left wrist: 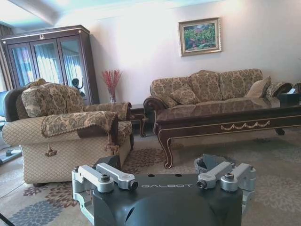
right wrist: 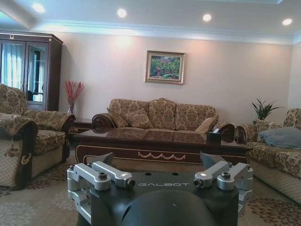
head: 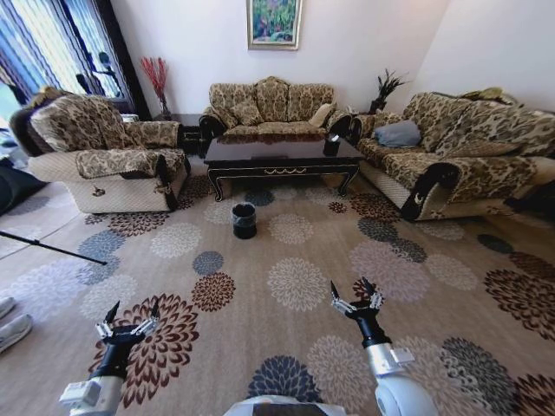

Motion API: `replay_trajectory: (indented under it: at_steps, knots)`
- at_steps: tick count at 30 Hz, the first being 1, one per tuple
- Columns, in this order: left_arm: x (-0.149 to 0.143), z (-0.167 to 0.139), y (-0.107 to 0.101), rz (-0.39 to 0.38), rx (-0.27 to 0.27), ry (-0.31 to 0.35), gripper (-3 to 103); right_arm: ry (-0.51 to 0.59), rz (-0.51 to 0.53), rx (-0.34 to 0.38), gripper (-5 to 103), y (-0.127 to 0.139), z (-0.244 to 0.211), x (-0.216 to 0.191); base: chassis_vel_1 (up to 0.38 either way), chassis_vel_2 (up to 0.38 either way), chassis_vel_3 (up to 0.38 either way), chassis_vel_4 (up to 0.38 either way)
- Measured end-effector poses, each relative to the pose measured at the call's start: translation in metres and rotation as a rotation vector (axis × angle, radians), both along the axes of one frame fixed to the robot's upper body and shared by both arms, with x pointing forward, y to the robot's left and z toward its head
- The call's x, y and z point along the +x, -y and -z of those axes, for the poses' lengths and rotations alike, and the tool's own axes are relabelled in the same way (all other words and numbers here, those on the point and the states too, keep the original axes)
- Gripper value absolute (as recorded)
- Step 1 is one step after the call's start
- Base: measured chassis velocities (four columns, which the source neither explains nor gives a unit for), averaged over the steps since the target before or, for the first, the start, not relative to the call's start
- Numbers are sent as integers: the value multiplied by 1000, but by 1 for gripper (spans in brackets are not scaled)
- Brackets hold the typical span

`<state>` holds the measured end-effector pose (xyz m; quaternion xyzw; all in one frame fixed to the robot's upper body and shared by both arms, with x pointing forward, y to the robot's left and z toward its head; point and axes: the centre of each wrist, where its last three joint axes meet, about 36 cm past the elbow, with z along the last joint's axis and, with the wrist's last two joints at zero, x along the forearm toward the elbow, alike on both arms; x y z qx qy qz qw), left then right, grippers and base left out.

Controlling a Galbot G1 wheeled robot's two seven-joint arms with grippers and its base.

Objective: Move to the front of the table and pick up the trash from the floor, then place it into the trash bin.

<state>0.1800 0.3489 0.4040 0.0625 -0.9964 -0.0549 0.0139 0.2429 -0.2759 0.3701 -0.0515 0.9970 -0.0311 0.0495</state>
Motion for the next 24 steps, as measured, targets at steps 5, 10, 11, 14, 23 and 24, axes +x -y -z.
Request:
replay_trajectory:
  at_steps: [5, 10, 11, 14, 23, 24]
  knots:
    - [0, 0, 0, 0, 0, 0, 100, 0, 0, 0, 100, 0, 0, 0, 0, 0, 0, 0]
    - [0, 0, 0, 0, 0, 0, 100, 0, 0, 0, 100, 0, 0, 0, 0, 0, 0, 0]
    - [0, 0, 0, 0, 0, 0, 100, 0, 0, 0, 100, 0, 0, 0, 0, 0, 0, 0]
    - [0, 0, 0, 0, 0, 0, 100, 0, 0, 0, 100, 0, 0, 0, 0, 0, 0, 0]
    - [0, 0, 0, 0, 0, 0, 100, 0, 0, 0, 100, 0, 0, 0, 0, 0, 0, 0]
    - [0, 0, 0, 0, 0, 0, 100, 0, 0, 0, 100, 0, 0, 0, 0, 0, 0, 0]
